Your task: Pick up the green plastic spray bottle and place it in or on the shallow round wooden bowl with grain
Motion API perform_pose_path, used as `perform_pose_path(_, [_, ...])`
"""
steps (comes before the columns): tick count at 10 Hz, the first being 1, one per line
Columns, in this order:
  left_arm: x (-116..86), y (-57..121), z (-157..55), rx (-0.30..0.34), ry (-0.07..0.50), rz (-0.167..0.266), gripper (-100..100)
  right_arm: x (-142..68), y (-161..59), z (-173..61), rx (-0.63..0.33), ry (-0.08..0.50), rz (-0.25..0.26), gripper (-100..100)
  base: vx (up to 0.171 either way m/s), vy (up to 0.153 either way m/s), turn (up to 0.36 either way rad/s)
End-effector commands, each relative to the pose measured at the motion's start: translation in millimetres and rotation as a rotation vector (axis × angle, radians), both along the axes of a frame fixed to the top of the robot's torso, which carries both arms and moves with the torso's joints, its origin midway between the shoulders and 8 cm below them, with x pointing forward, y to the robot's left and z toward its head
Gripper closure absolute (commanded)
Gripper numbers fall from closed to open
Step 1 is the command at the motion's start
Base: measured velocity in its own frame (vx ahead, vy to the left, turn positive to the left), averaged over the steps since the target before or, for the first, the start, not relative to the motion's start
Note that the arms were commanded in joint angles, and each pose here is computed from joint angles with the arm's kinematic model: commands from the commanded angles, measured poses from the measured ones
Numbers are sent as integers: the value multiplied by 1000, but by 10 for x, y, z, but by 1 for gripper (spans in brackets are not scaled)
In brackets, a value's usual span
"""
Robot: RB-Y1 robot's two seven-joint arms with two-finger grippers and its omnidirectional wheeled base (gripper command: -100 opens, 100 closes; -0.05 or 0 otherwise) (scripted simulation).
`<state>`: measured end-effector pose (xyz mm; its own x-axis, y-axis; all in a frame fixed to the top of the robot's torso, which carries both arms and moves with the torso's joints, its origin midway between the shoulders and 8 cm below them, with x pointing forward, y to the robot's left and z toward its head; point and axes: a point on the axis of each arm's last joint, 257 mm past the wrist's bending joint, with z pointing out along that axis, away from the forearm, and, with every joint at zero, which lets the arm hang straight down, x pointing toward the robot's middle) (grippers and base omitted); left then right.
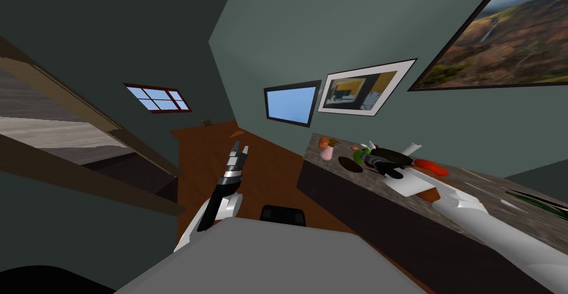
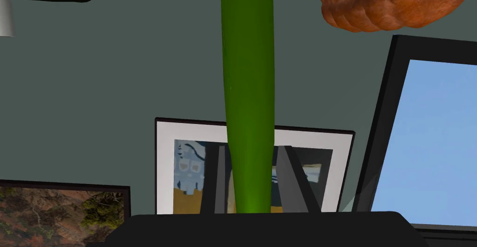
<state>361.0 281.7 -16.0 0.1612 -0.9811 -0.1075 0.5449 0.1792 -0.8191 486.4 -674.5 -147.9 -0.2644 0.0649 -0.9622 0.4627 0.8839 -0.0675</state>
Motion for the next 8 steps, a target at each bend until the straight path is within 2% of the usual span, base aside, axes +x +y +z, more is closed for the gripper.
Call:
perform_pose_path(1, [0, 0, 0, 0, 0, 0, 0, 51, -10, 45, 26, -12, -13, 100, 55, 35, 43])
perform_pose_path(3, [0, 0, 0, 0, 0, 0, 0, 60, -15, 52, 28, -13, -14, 100, 44, 17, 24])
perform_pose_path(4, [0, 0, 0, 0, 0, 0, 0, 66, -15, 59, 29, -15, -14, -100, 6, 3, 2])
perform_pose_path(8, [0, 0, 0, 0, 0, 0, 0, 67, -13, 60, 29, -15, -14, -100, 0, 0, 0])
